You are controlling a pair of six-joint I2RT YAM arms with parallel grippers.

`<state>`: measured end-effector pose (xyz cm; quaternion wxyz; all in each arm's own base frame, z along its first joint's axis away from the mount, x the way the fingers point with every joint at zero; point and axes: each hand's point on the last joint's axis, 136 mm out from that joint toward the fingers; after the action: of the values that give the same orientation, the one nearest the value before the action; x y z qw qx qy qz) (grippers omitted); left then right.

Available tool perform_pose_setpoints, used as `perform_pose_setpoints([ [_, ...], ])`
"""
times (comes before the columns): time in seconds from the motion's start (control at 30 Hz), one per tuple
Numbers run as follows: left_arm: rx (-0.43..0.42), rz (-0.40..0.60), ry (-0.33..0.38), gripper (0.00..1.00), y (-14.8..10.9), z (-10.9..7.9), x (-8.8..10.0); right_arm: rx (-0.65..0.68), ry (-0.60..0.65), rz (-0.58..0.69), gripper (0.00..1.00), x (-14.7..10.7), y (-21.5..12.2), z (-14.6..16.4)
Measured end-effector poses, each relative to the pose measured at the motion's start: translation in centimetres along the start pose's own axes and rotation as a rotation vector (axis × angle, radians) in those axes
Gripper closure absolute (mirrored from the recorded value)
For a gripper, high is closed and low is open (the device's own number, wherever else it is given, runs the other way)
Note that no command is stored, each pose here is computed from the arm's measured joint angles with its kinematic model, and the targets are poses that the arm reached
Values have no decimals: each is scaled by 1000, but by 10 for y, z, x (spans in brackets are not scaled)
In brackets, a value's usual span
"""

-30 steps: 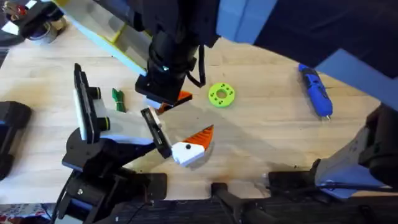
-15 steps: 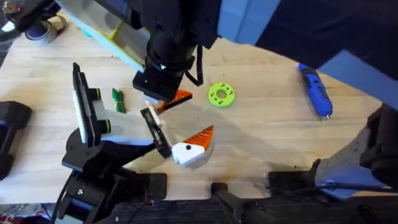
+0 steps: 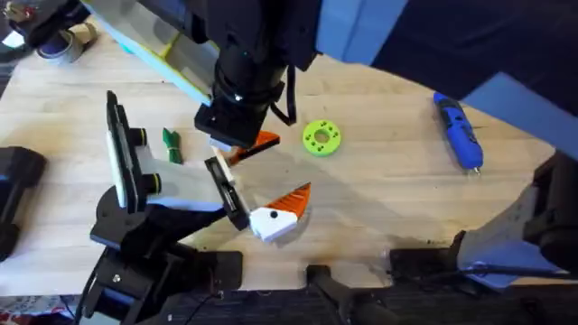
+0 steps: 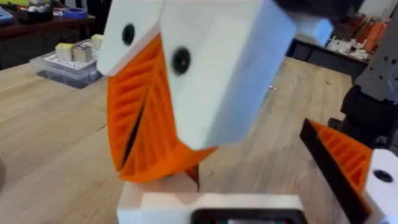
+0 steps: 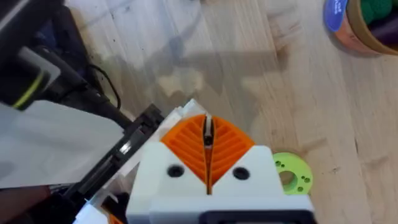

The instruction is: Pick up the gripper from the table and insert it into the empty holder that is missing its gripper. Then pick up a screw, insert it into the mounting hole, and use the screwdriver to tighten it. Finally, clean up the table by picking up the vegetable and placing it into the bucket.

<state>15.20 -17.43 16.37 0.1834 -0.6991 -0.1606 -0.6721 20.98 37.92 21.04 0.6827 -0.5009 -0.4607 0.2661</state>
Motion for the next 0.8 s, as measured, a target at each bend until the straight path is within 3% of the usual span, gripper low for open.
perform_pose_setpoints([
  [0.8,0,0,4,9,0,0,0,32,-17,16,996,-6,-4,12],
])
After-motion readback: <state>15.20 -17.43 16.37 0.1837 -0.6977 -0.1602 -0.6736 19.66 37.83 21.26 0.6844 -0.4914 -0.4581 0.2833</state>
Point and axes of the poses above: each hand's point on the last joint's axis, 136 mm out from that joint toward the fingers, its own y axis out along the fingers, its own z axis along the line the jaws close on, x = y × z, and after that the axes turned 7 degrees about y, right-handed
